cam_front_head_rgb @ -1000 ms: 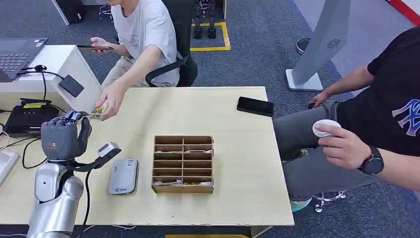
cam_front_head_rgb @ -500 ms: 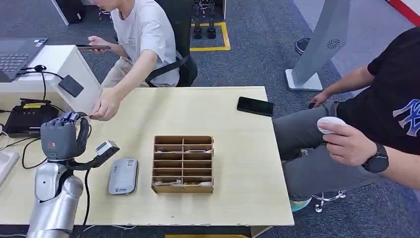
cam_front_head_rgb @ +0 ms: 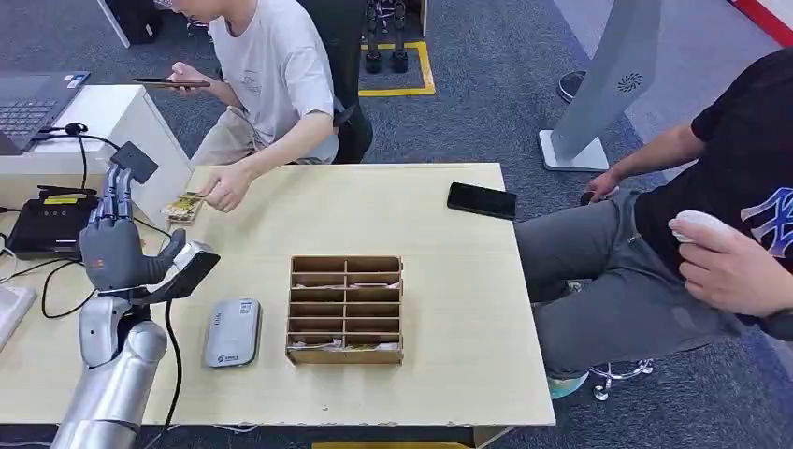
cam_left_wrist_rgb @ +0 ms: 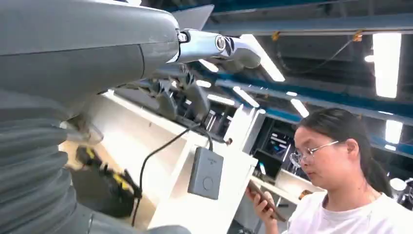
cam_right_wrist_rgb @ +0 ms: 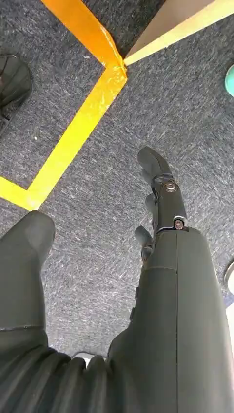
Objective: Pass the card to the sensor for recognition and then transmit it.
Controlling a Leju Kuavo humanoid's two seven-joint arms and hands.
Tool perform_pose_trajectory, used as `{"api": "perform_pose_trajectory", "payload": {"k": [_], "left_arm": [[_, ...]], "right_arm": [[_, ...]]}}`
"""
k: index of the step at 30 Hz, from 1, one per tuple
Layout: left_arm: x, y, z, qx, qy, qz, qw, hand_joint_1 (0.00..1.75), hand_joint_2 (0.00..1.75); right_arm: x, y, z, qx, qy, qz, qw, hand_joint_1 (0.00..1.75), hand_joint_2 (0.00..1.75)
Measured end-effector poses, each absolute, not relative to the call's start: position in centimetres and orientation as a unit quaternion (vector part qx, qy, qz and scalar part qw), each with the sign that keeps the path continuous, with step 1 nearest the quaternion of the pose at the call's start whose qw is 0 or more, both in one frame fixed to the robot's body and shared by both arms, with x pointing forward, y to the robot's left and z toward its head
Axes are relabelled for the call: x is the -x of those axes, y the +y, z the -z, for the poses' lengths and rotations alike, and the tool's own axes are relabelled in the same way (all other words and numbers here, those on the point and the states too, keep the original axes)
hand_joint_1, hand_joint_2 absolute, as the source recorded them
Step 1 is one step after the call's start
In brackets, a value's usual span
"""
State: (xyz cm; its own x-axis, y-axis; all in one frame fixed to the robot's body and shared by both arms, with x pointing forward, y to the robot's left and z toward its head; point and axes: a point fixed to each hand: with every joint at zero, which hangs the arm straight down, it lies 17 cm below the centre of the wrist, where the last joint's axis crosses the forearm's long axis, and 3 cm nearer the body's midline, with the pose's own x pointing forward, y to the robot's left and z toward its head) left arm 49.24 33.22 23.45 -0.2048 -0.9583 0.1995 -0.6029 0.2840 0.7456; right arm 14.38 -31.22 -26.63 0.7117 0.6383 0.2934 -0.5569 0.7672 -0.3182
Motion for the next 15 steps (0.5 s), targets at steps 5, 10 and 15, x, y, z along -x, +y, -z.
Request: {"api": "perform_pose_trajectory", "payload": {"k": [5, 10, 15], "left_arm": [[-50.0, 32.2, -21.6, -0.467, -0.746, 0.271, 0.389, 0.0, 1.75], [-47.1, 28.1, -18.7, -0.324, -0.78, 0.321, 0.428, 0.0, 1.75], [-42.9, 25.8, -18.6, -0.268, -0.8, 0.362, 0.398, 0.0, 1.75]], "right_arm": [[-14.3, -31.3, 26.6, 0.105, -0.196, -0.322, 0.92, 0.0, 1.75], [-13.5, -31.6, 26.8, 0.106, -0.195, -0.306, 0.926, 0.0, 1.75], [-12.6, -32.3, 26.9, 0.108, -0.19, -0.297, 0.93, 0.0, 1.75]]}}
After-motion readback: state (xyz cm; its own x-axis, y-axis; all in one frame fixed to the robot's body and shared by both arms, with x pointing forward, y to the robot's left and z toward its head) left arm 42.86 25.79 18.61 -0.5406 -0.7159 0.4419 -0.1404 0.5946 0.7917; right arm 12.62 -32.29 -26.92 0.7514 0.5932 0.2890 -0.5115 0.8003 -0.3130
